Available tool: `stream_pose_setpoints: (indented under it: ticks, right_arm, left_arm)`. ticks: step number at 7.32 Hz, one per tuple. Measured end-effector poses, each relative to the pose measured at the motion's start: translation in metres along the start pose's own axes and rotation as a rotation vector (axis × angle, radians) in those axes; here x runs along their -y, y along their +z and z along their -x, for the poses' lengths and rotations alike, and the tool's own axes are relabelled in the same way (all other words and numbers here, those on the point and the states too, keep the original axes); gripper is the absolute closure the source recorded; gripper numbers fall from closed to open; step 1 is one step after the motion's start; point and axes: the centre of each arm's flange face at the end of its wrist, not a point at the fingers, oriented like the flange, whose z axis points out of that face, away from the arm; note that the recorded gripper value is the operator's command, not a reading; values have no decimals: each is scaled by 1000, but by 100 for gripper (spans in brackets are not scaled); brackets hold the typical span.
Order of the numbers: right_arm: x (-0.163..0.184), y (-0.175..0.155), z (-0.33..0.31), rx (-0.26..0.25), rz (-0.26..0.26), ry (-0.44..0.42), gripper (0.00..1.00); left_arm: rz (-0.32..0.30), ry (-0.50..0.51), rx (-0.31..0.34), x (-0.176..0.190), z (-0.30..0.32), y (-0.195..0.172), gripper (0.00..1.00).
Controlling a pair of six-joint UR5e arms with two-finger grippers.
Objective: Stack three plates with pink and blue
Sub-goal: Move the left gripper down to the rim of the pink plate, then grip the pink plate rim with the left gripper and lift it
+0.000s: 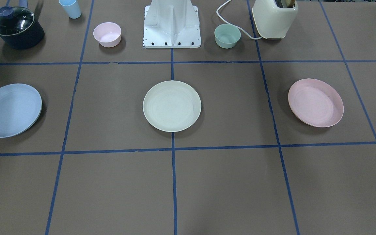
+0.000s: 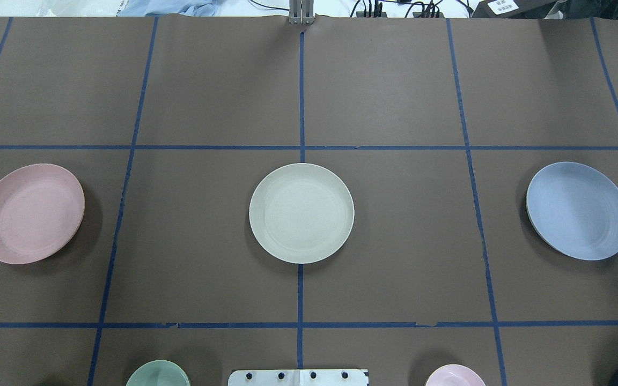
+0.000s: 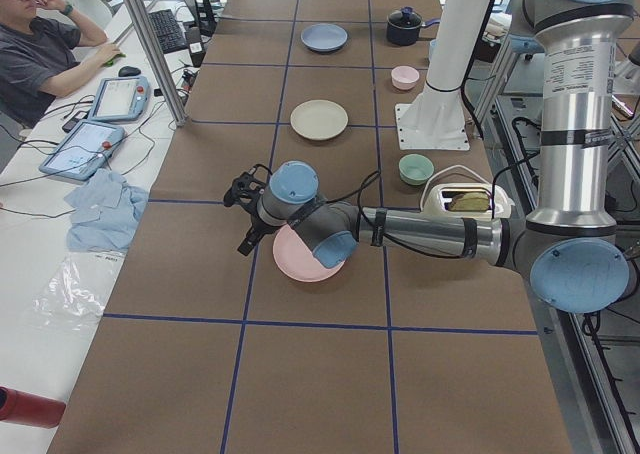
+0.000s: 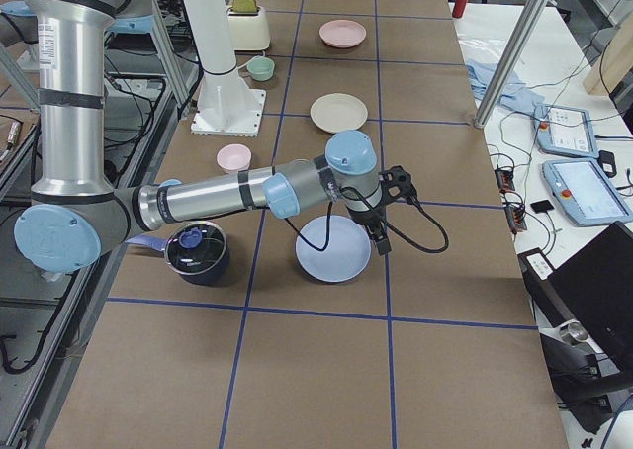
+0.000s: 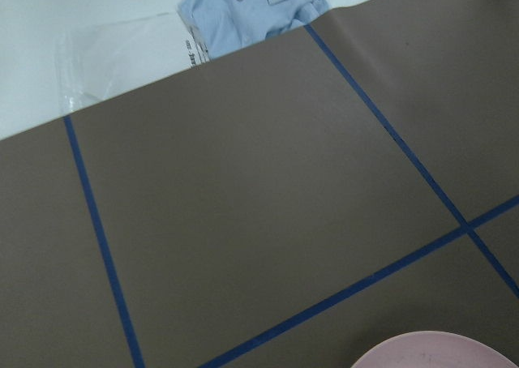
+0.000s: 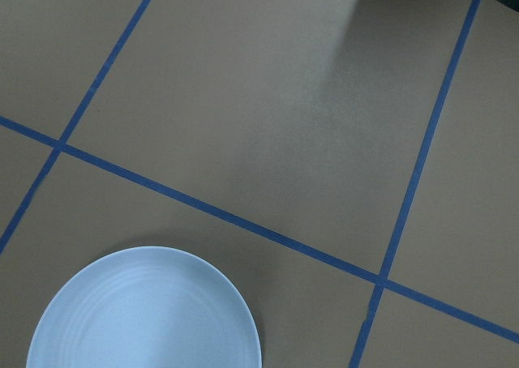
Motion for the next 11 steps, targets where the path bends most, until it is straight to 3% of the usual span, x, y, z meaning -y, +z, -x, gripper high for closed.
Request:
stream_pose_setpoints:
  ticks: [1,4,6,7,8,9,10,11]
  right_arm:
    - [0,2,2,3,3,4,0]
    - [0,4,3,5,7,8,0]
    - [-3,5,2,6,11,12,0]
    - [-5,5,2,6,12,14,0]
    - [-6,5,1,6,13,15,0]
    - [-6,5,1,6,14,16,0]
    - [-6,5,1,6,14,16,0]
    - [-7,5,1,6,14,17,0]
  left_arm:
    - [-11,-55,13,-28,-7,28,1]
    - [-13,-173,13,-96,-10,86,21]
    - [2,-181,34,-123,-11,106,31]
    - [10,-173,30,-134,-12,109,43]
    - [23,-162,20,-143,-17,113,48]
    - [36,-148,14,-149,-24,119,61]
    - [43,-137,14,-153,-31,124,85]
    - [48,-130,14,-157,-34,126,100]
